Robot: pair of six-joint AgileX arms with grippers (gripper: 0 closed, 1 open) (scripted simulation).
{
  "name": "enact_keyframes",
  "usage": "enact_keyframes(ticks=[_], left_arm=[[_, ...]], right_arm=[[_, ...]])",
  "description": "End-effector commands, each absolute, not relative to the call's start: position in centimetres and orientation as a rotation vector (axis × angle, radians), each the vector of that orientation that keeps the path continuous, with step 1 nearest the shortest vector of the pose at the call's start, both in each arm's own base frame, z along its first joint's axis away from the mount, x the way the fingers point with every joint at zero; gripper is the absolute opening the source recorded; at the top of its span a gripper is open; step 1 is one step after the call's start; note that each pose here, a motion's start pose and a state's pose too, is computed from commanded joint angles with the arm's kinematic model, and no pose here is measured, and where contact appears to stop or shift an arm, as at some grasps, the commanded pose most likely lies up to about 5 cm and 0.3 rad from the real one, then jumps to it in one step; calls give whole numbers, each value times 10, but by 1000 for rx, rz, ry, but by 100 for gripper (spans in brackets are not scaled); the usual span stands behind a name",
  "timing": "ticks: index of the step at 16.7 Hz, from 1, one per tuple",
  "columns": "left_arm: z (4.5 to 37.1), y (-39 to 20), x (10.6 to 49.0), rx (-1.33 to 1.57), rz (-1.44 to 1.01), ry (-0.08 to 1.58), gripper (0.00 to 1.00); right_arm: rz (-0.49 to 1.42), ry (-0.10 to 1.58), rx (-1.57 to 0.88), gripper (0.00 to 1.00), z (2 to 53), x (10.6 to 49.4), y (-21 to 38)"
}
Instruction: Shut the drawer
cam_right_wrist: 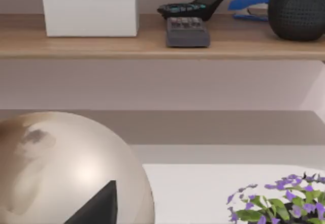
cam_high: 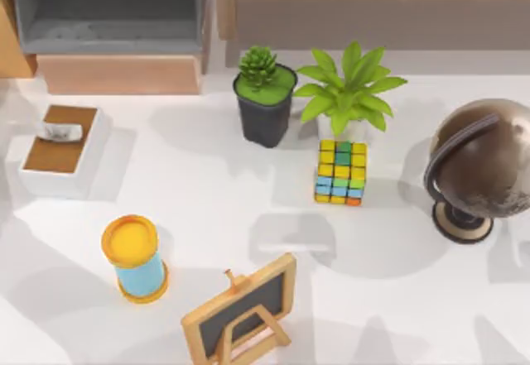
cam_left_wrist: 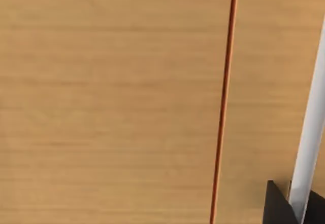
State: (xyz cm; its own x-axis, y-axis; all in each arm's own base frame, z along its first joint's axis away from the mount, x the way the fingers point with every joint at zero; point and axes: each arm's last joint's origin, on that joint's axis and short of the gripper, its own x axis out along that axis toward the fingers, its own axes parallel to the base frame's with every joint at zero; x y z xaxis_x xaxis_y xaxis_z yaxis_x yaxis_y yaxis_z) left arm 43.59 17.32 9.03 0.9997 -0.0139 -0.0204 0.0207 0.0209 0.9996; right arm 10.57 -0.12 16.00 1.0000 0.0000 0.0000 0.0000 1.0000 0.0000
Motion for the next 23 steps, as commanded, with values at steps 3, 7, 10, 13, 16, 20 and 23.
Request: enact_keyframes(ticks=[3, 7, 10, 13, 16, 20, 23], left_arm=[[89, 172, 440, 1547, -30, 10, 0], [89, 172, 440, 1547, -30, 10, 15], [89, 172, 440, 1547, -30, 10, 38], [89, 172, 440, 1547, -30, 10, 60], [89, 172, 440, 1547, -30, 10, 83], [89, 172, 440, 1547, -30, 10, 100], [89, 172, 440, 1547, -30, 10, 100]], right_arm=[[0, 0, 0, 100, 160, 106, -1], [0, 0, 0, 100, 160, 106, -1], [0, 0, 0, 100, 160, 106, -1], [0, 0, 0, 100, 160, 106, -1], [0, 0, 0, 100, 160, 106, -1], [0, 0, 0, 100, 160, 106, -1], [0, 0, 0, 100, 160, 106, -1]])
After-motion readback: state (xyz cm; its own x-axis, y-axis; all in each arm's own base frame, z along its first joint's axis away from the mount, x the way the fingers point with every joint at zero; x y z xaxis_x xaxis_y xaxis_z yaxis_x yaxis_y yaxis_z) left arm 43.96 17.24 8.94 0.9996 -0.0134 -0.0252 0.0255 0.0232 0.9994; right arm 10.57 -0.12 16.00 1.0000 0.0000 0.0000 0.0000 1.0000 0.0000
